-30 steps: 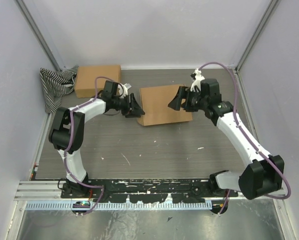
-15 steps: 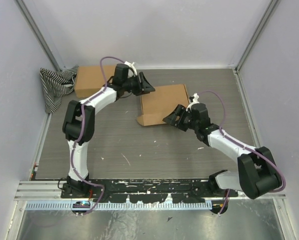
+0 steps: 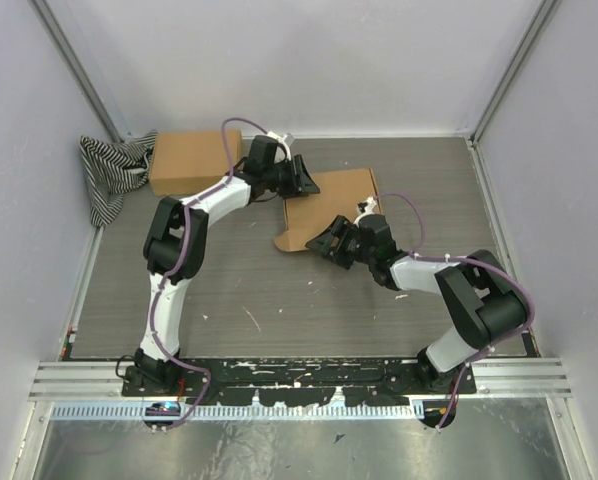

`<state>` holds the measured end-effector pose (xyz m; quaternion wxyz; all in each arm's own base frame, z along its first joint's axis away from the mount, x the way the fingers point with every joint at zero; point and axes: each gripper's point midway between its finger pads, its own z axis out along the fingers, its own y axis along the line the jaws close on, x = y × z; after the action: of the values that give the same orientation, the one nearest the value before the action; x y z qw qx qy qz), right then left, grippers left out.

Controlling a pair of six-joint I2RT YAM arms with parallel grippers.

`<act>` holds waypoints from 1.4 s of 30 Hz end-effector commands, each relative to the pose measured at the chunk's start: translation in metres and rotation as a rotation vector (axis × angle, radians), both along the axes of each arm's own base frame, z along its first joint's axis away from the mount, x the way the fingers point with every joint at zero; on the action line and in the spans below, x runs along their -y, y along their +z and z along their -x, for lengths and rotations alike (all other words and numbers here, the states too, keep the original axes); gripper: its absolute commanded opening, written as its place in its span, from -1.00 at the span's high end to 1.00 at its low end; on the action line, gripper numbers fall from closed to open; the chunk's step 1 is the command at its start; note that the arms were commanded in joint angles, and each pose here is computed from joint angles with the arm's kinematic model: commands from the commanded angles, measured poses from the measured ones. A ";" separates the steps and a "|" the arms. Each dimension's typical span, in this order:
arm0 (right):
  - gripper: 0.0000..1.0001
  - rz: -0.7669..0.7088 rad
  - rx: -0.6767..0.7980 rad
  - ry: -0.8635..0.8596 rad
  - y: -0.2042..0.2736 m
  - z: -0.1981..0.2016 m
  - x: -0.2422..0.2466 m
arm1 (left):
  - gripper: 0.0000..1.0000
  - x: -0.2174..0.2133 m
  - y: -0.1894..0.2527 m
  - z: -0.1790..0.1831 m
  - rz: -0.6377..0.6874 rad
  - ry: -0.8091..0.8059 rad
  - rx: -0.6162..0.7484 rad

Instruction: Fold the paper box

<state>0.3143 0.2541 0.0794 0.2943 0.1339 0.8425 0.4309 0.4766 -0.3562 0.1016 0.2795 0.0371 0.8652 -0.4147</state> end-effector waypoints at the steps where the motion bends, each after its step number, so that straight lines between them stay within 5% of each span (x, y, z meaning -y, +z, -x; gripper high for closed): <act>1: -0.42 -0.083 0.081 -0.023 0.021 -0.014 -0.010 | -0.06 -0.003 -0.004 0.001 -0.038 -0.002 0.016; 25: -0.48 0.089 0.362 -0.024 0.115 -0.056 0.000 | 0.02 -0.015 -0.021 0.021 -0.095 -0.059 -0.005; 28: -0.48 0.155 0.357 -0.015 0.120 -0.063 0.005 | -0.08 -0.031 -0.007 0.028 -0.107 -0.046 -0.024; 31: -0.45 0.383 0.401 -0.173 0.137 -0.071 0.053 | -0.17 -0.064 0.021 0.034 -0.107 0.017 0.023; 34: -0.03 0.603 0.419 -0.472 0.155 -0.068 0.128 | -0.22 -0.101 0.053 0.046 -0.058 0.088 0.079; 35: -0.17 0.642 0.399 -0.561 0.158 -0.065 0.151 | -0.31 -0.114 0.059 0.050 -0.021 0.141 0.084; 37: -0.20 0.611 0.355 -0.564 0.150 -0.069 0.174 | -0.98 -0.135 0.062 0.051 0.072 0.312 0.084; 39: -0.27 0.536 0.274 -0.424 0.127 -0.079 0.177 | -0.96 -0.132 0.061 0.060 0.223 0.319 0.069; 42: -0.45 0.647 0.111 -0.338 0.087 -0.088 0.195 | -0.96 -0.112 0.070 0.079 0.338 0.150 0.017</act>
<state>0.3978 0.0762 0.2212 0.5379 0.1800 0.8125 0.1344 0.4109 -0.2117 0.1548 0.3581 -0.0967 0.8277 -0.4211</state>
